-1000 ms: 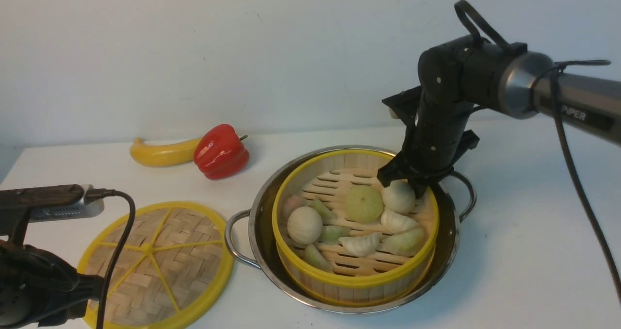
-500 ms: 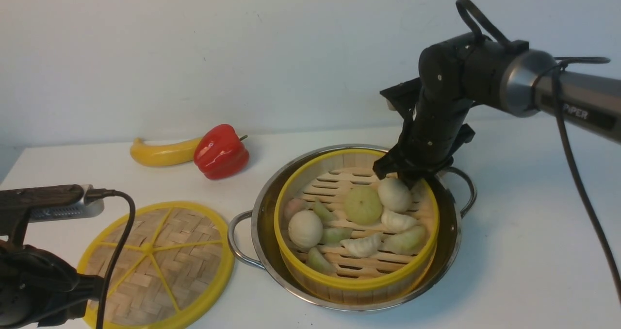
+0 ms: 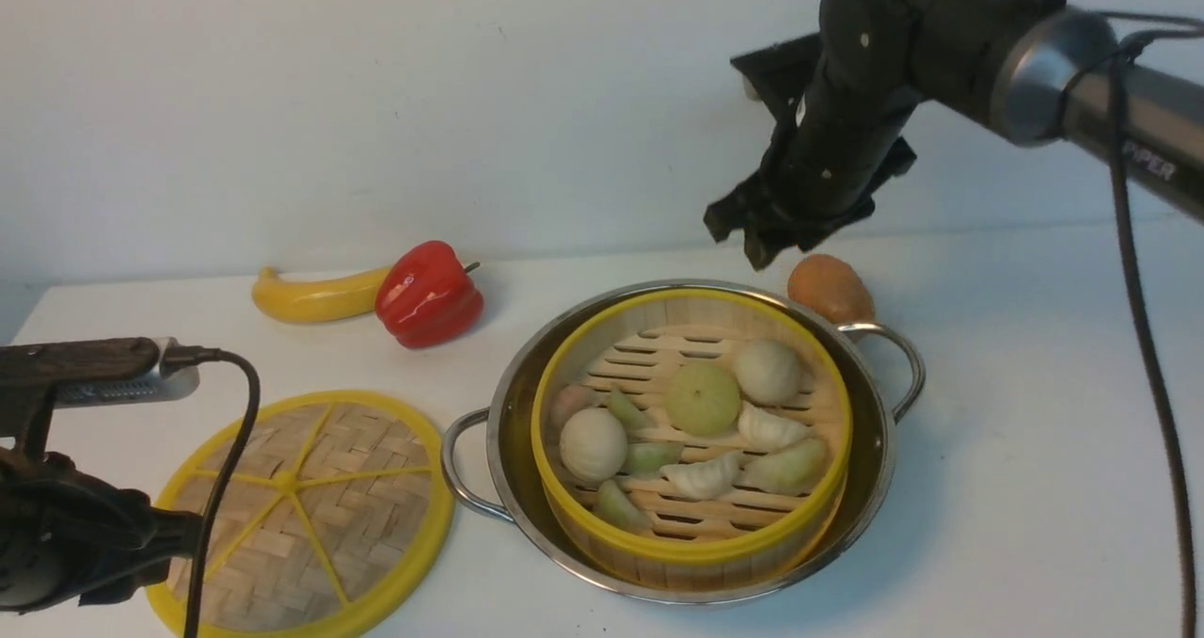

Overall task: Place the steamer in the pot on the white table, and put the lid on the steamer.
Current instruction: 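Place the bamboo steamer basket of food into the steel pot with the right gripper, then grasp the bamboo steamer lid lying on the table by its centre knob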

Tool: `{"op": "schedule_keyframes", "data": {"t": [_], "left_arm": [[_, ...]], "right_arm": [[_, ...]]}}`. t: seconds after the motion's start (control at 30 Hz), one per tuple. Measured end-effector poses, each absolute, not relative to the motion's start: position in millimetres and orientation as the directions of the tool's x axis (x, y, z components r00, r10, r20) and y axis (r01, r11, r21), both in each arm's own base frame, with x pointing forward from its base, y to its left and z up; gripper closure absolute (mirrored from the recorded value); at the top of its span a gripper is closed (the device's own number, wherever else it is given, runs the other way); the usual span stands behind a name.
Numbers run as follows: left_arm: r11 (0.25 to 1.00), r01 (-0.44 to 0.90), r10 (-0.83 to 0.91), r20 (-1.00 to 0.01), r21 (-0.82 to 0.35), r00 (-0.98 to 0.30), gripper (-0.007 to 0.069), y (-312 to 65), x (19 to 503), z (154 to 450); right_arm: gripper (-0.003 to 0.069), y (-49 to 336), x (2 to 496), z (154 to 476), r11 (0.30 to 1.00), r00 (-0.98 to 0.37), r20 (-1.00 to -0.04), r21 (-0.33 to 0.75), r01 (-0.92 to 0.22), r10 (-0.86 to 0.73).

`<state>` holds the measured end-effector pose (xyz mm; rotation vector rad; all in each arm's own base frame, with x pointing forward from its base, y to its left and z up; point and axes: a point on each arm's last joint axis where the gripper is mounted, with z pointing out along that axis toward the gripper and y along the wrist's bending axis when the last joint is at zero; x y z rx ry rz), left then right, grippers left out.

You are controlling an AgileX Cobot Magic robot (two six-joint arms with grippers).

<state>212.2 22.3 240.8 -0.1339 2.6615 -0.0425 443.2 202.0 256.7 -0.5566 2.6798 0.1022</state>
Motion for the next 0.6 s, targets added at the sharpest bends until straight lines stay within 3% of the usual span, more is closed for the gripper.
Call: {"op": "schedule_keyframes", "data": {"t": [0.23,0.37,0.43,0.5,0.53,0.6], "left_arm": [[0.994,-0.09,-0.107,-0.499,-0.058,-0.86,0.0384,24,227,233],[0.993,-0.096,-0.117,-0.49,-0.068,-0.864,0.0384,25,238,221],[0.993,-0.095,-0.119,-0.487,-0.074,-0.865,0.0384,26,248,212],[0.992,-0.095,-0.122,-0.486,-0.08,-0.865,0.0384,26,253,208],[0.99,-0.1,-0.135,-0.49,-0.096,-0.861,0.0384,26,261,206],[0.988,-0.098,-0.144,-0.491,-0.118,-0.859,0.0384,25,273,204]], "right_arm": [[0.0312,186,425,327,0.925,-0.784,-0.529,-0.005,-0.379,-0.324],[0.0312,159,403,385,0.938,-0.727,-0.632,-0.002,-0.347,-0.27],[0.0312,135,375,429,0.948,-0.669,-0.709,0.001,-0.318,-0.224],[0.0312,124,361,446,0.953,-0.646,-0.736,0.002,-0.303,-0.204],[0.0312,106,332,474,0.959,-0.599,-0.781,0.004,-0.284,-0.175],[0.0312,90,302,494,0.964,-0.562,-0.813,0.005,-0.265,-0.15]]}}
